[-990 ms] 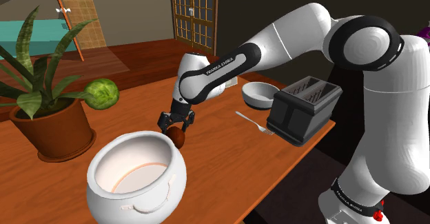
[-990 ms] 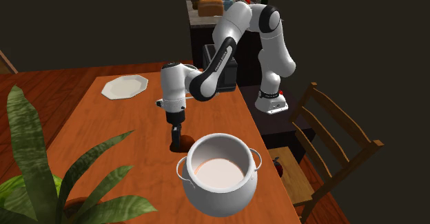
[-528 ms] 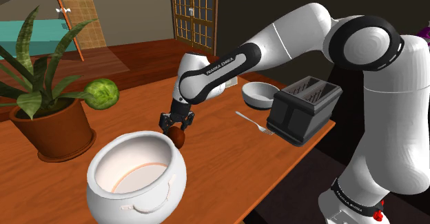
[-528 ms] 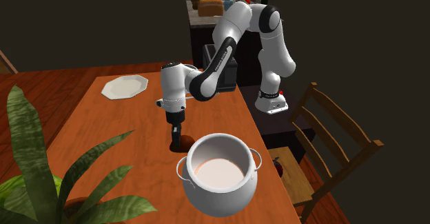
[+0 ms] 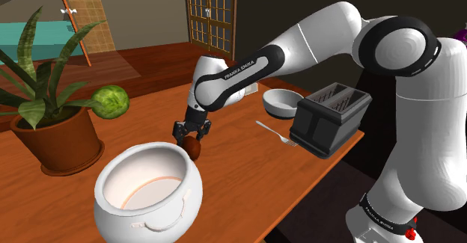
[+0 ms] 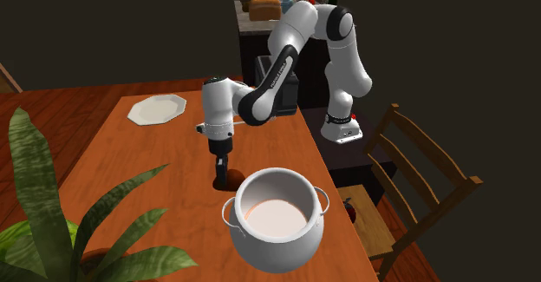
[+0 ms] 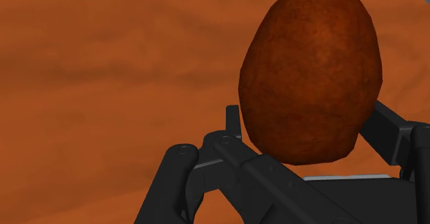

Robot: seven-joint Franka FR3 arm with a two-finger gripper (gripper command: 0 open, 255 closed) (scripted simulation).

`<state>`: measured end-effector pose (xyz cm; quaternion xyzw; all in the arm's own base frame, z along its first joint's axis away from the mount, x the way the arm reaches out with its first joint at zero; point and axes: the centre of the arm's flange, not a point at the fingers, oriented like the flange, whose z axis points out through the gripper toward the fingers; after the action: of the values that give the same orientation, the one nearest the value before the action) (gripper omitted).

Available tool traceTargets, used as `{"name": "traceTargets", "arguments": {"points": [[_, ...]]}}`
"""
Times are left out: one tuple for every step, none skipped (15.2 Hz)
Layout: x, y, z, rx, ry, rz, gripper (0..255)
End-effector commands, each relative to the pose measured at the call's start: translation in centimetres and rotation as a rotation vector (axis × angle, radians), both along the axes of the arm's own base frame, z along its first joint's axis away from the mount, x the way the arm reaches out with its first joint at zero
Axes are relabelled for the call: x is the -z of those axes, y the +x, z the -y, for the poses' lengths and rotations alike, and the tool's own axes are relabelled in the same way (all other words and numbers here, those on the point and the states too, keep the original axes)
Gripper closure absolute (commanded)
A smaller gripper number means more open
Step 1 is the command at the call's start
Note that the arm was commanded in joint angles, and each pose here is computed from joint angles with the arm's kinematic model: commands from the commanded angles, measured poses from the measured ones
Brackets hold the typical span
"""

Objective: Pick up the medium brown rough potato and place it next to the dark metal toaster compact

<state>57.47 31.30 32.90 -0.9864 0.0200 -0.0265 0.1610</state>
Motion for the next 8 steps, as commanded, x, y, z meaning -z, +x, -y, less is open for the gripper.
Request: {"name": "traceTargets", "arguments": {"points": [[-1.0,0.0,0.0,0.0,0.0,0.0,255],[-1.5,0.0,0.0,0.0,0.0,0.0,255],[-2.0,0.0,0.0,0.0,0.0,0.0,255],[-2.5,0.0,0.0,0.0,0.0,0.0,255],[-3.1,0.0,0.0,0.0,0.0,0.0,255],[-3.6,0.0,0.0,0.0,0.0,0.0,255],[-4.1,0.0,0.0,0.0,0.0,0.0,255],[-4.6,0.0,0.0,0.0,0.0,0.0,255]]}}
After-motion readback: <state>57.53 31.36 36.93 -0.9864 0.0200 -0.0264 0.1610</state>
